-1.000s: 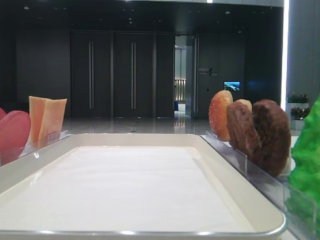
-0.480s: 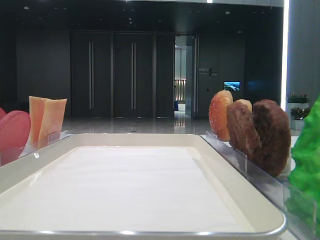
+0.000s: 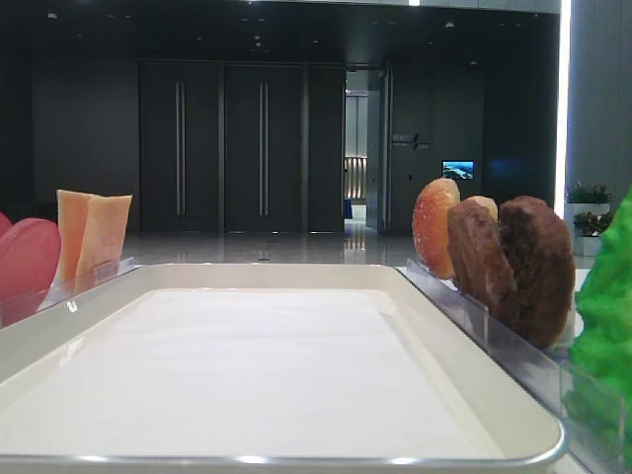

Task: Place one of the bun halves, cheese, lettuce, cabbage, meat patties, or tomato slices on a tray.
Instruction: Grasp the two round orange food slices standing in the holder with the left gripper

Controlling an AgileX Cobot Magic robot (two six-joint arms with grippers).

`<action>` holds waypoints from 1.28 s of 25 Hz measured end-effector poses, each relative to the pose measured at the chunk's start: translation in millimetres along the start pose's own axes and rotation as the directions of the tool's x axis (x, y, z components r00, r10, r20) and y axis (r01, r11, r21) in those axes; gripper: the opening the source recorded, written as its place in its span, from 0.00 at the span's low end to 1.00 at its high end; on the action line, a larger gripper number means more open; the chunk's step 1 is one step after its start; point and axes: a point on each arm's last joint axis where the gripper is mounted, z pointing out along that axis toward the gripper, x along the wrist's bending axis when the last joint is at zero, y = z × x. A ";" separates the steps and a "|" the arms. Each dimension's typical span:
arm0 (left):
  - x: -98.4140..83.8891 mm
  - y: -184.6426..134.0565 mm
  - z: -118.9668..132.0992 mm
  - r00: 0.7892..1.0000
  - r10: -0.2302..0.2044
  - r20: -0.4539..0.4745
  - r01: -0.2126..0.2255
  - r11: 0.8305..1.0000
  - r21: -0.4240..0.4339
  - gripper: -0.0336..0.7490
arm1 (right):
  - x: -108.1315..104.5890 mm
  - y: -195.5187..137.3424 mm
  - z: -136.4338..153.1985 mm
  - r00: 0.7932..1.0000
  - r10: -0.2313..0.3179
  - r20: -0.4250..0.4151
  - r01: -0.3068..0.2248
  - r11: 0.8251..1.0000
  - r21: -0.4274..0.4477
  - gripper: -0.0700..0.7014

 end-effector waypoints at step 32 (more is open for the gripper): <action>15.1 128.0 89.6 0.989 -0.025 -0.145 0.089 0.886 0.456 0.65 | 0.0 0.0 0.0 1.000 -0.001 0.000 0.001 1.000 0.000 0.72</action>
